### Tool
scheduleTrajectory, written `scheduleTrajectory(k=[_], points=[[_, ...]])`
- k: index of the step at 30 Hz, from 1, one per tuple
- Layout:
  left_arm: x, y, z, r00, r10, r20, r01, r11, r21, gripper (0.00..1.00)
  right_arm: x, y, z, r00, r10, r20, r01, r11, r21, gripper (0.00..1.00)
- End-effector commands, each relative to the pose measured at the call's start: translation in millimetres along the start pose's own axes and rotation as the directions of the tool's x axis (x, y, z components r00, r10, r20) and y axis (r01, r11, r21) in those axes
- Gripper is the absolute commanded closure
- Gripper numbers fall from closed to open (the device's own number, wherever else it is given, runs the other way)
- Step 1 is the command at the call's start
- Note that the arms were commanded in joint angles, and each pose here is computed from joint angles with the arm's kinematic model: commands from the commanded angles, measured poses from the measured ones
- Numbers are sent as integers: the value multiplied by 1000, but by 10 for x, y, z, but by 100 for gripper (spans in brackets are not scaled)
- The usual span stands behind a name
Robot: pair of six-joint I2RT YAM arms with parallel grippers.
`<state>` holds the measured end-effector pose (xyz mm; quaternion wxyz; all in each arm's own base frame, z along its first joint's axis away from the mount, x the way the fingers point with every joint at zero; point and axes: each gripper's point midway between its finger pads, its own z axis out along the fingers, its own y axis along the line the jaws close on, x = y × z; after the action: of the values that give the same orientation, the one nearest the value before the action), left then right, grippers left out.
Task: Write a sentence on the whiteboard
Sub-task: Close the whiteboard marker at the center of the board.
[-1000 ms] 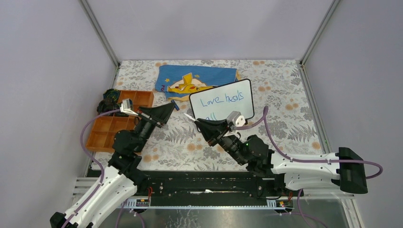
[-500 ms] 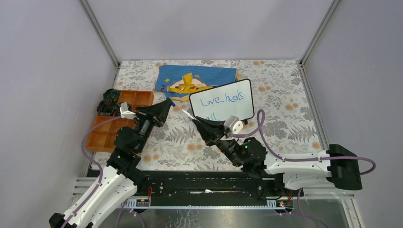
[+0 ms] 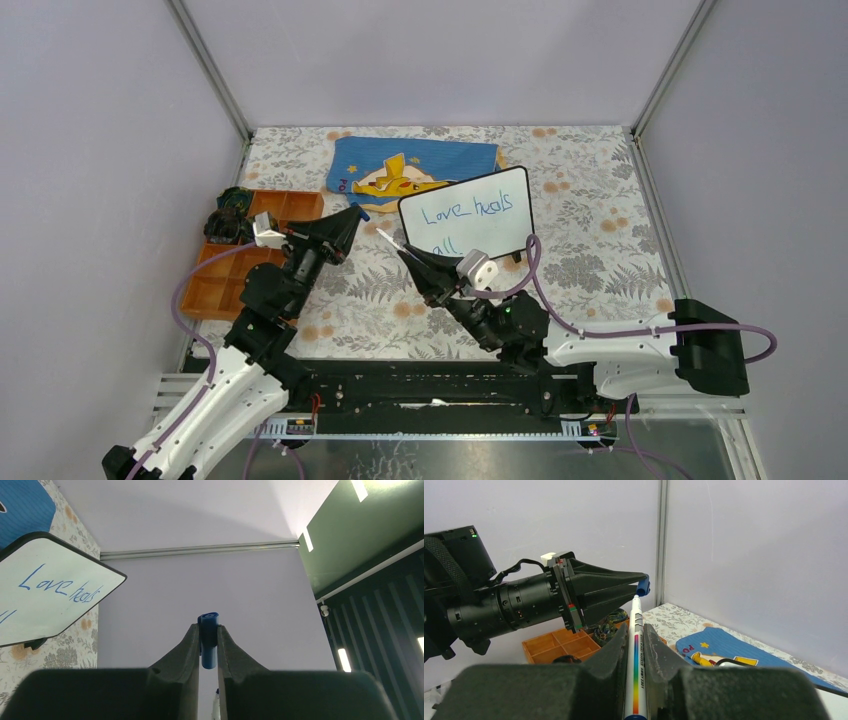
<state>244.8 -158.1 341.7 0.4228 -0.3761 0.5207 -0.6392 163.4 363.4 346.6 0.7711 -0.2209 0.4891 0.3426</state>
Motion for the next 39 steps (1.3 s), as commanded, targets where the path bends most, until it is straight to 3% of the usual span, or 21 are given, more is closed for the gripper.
scheduleTrajectory(k=[1, 39], points=[[11, -197, -19, 1000, -6, -9, 7, 999, 53, 100, -363, -25, 115, 993, 53, 105, -56, 998, 33, 100], [65, -156, -72, 999, -12, -45, 14, 998, 56, 100, -200, -31, 214, 998, 38, 59, -42, 996, 82, 100]])
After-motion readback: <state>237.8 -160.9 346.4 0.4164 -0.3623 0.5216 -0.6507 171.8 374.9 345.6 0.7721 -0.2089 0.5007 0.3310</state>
